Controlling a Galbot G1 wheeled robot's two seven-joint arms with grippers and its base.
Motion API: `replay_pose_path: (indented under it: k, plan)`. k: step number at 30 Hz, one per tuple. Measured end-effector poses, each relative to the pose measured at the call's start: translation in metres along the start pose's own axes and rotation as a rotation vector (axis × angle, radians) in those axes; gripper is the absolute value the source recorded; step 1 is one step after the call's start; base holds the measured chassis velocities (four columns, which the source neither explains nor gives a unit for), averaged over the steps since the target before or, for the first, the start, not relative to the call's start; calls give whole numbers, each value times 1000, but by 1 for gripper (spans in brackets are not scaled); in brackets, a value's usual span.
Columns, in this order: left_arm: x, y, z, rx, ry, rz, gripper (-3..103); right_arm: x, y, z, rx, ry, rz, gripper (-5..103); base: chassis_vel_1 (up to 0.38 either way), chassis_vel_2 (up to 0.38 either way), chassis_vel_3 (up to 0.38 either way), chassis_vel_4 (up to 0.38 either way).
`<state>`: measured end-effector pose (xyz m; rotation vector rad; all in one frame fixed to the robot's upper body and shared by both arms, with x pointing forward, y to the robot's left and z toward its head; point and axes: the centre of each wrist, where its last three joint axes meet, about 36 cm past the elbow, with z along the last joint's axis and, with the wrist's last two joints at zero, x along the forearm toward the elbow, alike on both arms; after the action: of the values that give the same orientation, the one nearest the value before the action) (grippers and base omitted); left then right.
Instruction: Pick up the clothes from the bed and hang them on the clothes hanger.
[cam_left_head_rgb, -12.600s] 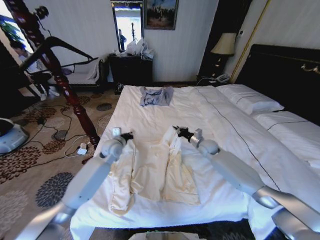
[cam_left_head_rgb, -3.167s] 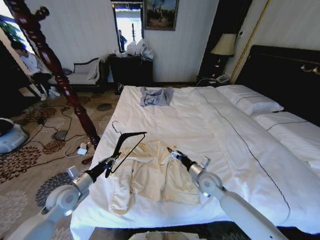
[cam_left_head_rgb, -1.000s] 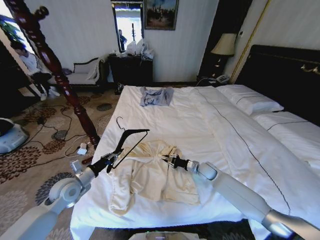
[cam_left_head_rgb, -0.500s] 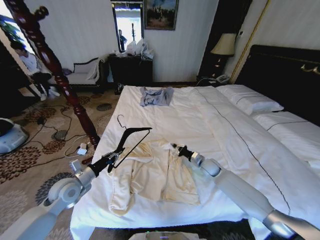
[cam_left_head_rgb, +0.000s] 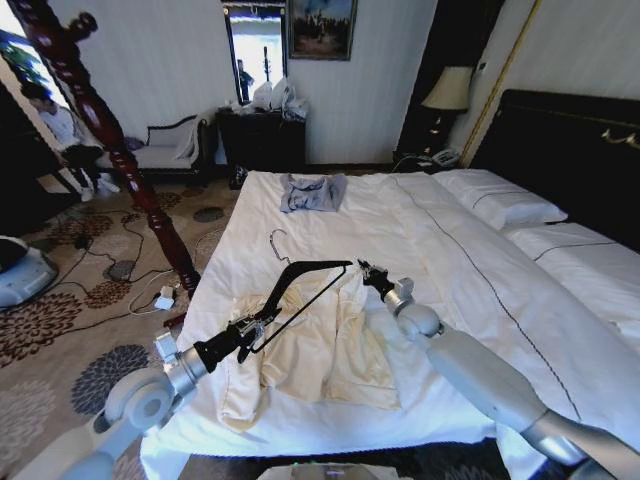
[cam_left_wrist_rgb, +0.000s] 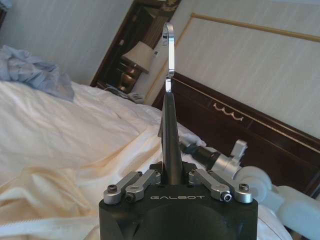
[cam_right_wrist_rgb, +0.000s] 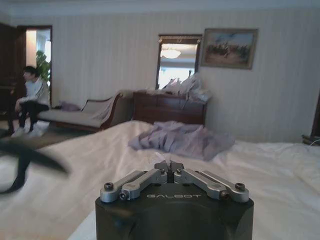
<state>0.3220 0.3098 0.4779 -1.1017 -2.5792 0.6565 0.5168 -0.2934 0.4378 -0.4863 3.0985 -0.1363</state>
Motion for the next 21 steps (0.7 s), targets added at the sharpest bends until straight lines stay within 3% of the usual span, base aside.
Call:
replay_pose_path:
  k: [7,11,15,21]
  plan:
    - [0,9,18,53,-6,-29,18,0,-6,-17,-47,-69,-8,1,0,0,0,0]
    - [-8,18,27,102,-48,-43,18,-1,-3,-31,-86,-136,-48,1,0,0,0,0]
    - [-21,21,38,168,-102,-42,18,-1,11,-55,-144,-224,-120,1,0,0,0,0]
    - [-27,17,48,203,-106,-24,18,-3,22,-63,-164,-255,-158,1,0,0,0,0]
